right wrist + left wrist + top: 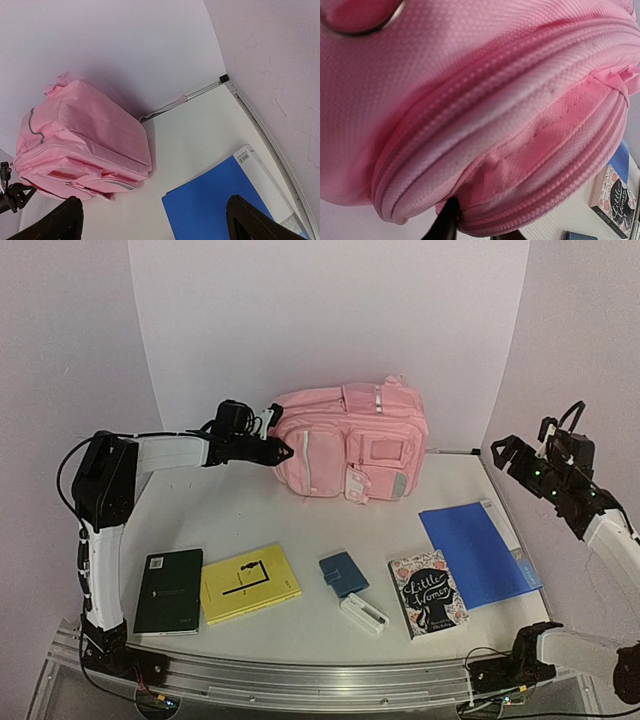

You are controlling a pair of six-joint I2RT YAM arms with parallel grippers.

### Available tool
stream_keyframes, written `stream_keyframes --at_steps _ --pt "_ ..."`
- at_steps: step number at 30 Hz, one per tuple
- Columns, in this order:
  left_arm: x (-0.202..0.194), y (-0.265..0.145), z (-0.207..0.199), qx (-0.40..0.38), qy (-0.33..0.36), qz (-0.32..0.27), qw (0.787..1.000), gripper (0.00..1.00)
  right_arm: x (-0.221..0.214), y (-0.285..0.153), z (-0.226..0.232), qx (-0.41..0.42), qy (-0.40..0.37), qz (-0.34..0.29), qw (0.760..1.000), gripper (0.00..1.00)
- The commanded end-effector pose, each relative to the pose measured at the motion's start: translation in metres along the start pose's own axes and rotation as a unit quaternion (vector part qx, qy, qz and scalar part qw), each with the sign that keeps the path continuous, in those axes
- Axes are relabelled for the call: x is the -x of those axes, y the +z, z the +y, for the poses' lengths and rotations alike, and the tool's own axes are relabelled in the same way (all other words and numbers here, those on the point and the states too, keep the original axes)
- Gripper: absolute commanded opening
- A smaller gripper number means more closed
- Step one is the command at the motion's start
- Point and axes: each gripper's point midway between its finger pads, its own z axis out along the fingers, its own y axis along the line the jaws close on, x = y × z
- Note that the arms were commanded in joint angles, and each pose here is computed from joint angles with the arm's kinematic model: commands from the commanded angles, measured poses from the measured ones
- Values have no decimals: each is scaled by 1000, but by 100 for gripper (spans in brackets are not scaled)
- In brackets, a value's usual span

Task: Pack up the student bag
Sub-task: Adjust the student bag at the center of the board.

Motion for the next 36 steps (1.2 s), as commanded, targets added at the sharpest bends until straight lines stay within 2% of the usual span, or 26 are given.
stream_keyframes --at_steps 1,3,10,20,22,27,32,36 --pt "45 -13 -18 -9 22 -72 997 5 16 -3 6 5 -7 -22 1000 98" --pt "50 -21 -22 -8 21 -84 996 1 15 -3 7 6 -9 -21 1000 98" --pt "53 -59 -39 -11 14 -96 995 0 6 3 18 40 -26 6 999 98" --pt "22 -137 -45 56 -16 -79 995 0 -28 19 28 81 -35 80 993 98" --pt "3 -149 -42 77 -29 -53 995 0 -36 21 32 88 -37 93 991 98" --pt "-24 -172 -38 107 -61 -32 992 0 -64 28 62 103 -69 124 985 98" --pt "9 -211 -58 109 -28 -67 991 0 -87 31 104 144 -78 142 976 98" --pt "46 -235 -88 70 12 -87 994 0 -102 35 137 176 -88 152 968 98"
